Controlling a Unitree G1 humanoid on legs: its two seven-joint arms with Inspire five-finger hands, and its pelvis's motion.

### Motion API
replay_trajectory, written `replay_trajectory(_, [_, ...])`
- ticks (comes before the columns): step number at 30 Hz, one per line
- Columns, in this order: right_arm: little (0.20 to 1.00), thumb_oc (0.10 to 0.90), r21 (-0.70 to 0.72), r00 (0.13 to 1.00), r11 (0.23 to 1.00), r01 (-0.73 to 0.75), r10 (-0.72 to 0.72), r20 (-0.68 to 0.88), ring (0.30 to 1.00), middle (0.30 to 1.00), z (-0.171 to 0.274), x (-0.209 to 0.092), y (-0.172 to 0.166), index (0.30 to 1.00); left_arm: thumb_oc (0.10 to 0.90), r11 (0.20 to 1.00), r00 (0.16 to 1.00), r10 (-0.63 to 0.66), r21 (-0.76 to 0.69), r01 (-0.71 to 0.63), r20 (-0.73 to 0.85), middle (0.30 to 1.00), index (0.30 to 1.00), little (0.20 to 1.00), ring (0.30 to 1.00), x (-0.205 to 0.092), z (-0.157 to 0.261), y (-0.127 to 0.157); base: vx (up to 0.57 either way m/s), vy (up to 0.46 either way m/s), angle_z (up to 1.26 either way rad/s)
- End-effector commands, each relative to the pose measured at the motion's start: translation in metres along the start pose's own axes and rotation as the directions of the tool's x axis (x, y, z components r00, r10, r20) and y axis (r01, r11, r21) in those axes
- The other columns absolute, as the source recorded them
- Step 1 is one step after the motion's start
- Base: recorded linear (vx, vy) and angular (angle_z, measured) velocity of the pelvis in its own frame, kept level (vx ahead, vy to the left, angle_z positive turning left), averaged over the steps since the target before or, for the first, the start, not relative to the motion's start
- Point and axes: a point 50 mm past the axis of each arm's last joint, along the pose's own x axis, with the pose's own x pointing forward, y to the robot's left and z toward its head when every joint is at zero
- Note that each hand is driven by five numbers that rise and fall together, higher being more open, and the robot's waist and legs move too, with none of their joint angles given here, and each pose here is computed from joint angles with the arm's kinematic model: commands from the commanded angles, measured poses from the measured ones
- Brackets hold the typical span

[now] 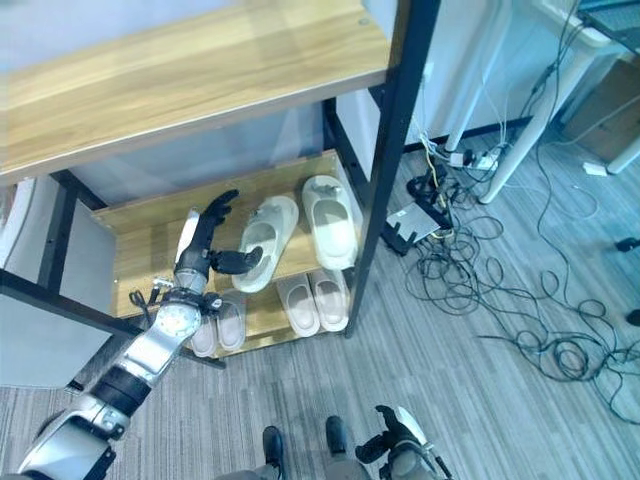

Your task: Arrange the slippers neatly on the shoe rack.

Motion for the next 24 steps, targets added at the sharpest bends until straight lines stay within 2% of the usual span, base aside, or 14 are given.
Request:
replay_trajectory(1, [0.9, 0.8, 0.019, 0.999, 1.0, 0.023, -0.022, -0.04, 0.9, 0.9, -0.007, 0.0, -0.004, 0.9, 0.8, 0.994, 0.981, 0.04, -0.11, -0.019, 0.191, 0.9, 0.9, 0.9, 0.9, 0.015, 0.039, 0.008, -0.02, 0.0, 0.1])
replay_trajectory(12, [0.9, 0.8, 0.037, 0.999, 0.999, 0.027, -0.026, -0.042, 0.9, 0.9, -0.004, 0.001, -0.003, 0.9, 0.8, 0.968, 0.996, -0.082, -0.238, 0.085, 0.023, 0.9, 0.9, 0.9, 0.9, -0.011, 0.0, -0.02, -0.01, 0.001, 0.03])
replay_trajectory(24, [0.9, 0.8, 0.036, 0.999, 0.999, 0.038, -0.036, -0.04, 0.9, 0.9, 0.002, 0.003, -0.006, 0.9, 0.8, 0.924, 0.977, -0.213, -0.33, 0.191, -0.029, 0.9, 0.9, 0.9, 0.9, -0.013, -0.003, -0.059, -0.01, 0.004, -0.02])
